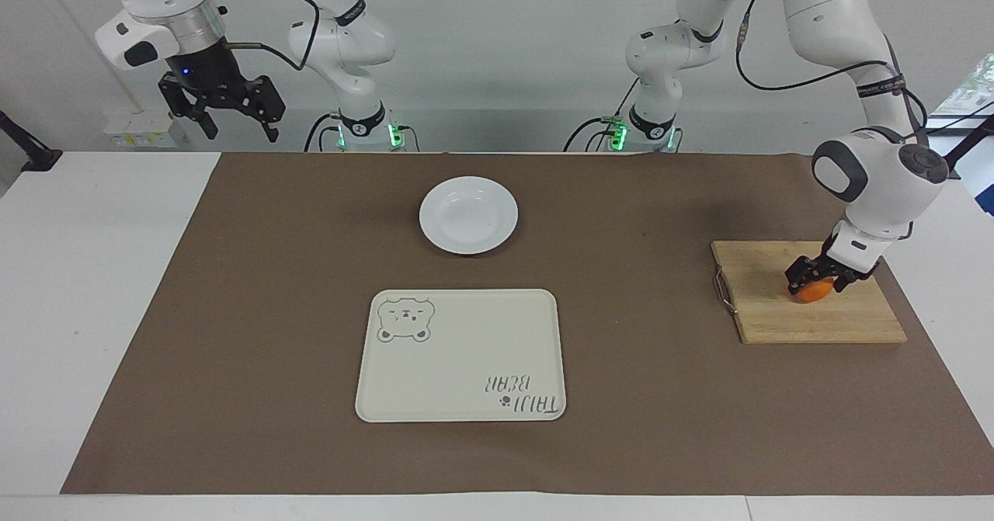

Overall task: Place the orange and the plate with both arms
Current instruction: 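Grasp the orange on the cutting board with the left gripper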

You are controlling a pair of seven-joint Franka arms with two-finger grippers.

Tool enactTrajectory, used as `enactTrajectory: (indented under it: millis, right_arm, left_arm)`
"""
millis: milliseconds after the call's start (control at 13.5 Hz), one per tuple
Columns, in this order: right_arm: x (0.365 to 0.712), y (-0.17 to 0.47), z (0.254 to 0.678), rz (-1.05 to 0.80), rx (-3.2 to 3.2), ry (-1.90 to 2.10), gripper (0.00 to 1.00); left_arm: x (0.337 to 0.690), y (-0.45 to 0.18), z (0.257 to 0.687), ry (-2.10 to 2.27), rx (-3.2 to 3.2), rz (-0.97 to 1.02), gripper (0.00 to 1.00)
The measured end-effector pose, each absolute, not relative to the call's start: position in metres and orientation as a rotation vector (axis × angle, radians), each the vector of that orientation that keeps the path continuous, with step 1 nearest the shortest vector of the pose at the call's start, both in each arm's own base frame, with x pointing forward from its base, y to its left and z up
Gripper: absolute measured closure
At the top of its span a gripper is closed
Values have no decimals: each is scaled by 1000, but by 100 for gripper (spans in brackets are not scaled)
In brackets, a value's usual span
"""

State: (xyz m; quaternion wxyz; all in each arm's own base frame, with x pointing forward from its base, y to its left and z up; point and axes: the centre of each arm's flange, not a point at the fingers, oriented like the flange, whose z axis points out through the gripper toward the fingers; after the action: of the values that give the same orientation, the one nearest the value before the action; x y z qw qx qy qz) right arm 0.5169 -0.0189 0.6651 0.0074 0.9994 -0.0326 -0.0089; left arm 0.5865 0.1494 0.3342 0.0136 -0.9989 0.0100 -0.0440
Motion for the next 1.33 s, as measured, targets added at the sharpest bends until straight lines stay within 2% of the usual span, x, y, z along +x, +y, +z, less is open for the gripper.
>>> enactTrajectory:
  millis: [519,667,1037,1333]
  right_arm:
    - [517,-19,665,-29,3125,-102,0]
    - [517,-19,665,-29,3125,-102,0]
    - [517,-19,665,-28,3125,-102,0]
    - [517,-19,665,-28,3125,-102,0]
  left_arm:
    - [586,149,334,69,-3110,-135,3]
    - [586,150,335,128,-3108,-129,25]
    - [586,145,340,180,-3110,-114,26]
    - [606,102,377,300,-3105,-141,26]
